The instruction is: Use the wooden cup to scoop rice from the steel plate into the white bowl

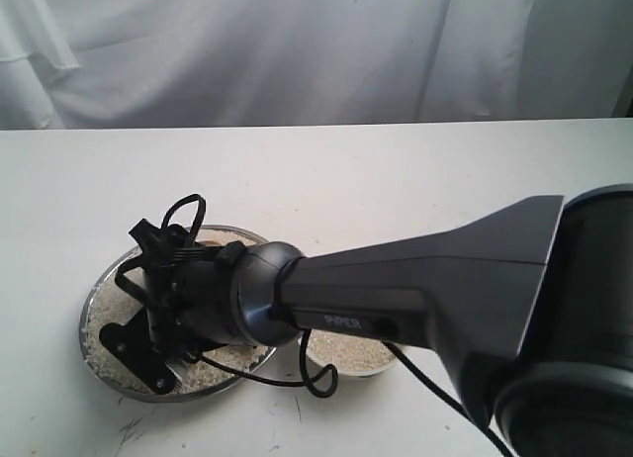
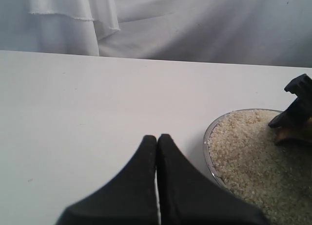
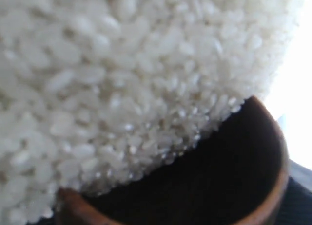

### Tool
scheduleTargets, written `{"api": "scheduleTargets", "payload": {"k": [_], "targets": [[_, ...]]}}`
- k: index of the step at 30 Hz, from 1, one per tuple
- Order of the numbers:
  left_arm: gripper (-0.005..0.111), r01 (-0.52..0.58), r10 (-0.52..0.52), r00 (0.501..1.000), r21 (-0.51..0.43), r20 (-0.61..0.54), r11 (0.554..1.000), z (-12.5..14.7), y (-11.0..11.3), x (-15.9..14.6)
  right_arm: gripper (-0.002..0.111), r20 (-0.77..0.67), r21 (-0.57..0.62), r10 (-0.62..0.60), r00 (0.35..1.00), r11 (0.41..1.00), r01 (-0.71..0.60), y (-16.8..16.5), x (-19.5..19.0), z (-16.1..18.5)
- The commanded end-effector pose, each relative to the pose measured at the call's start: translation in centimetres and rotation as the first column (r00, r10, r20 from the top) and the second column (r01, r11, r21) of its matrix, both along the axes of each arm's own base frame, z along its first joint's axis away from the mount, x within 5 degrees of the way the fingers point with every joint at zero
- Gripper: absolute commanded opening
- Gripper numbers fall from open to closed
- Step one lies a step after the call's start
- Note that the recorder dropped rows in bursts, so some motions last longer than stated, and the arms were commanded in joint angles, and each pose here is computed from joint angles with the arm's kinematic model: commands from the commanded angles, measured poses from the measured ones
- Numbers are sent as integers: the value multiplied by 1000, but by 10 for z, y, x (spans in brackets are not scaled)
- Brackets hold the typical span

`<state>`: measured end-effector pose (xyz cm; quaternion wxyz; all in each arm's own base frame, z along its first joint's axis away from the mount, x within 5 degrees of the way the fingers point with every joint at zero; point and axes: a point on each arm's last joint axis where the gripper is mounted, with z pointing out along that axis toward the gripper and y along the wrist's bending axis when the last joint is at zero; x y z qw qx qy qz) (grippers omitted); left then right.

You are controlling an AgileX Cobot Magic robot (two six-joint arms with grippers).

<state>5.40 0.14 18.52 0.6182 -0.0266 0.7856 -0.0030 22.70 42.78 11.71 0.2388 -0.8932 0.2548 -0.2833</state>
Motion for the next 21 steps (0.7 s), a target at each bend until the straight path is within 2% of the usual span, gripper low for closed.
{"api": "scheduleTargets", "payload": {"k": [1, 11, 21], "targets": [[0, -2, 2, 1000, -1, 6, 1000, -1, 0, 0, 0, -80, 88, -26, 996, 996, 33, 2, 4, -3], [0, -2, 2, 1000, -1, 6, 1000, -1, 0, 0, 0, -191, 197, -120, 974, 968, 158, -10, 27, 1], [0, -2, 2, 1000, -1, 6, 1000, -1, 0, 0, 0, -289, 299, -130, 948, 929, 218, -7, 29, 6]]}}
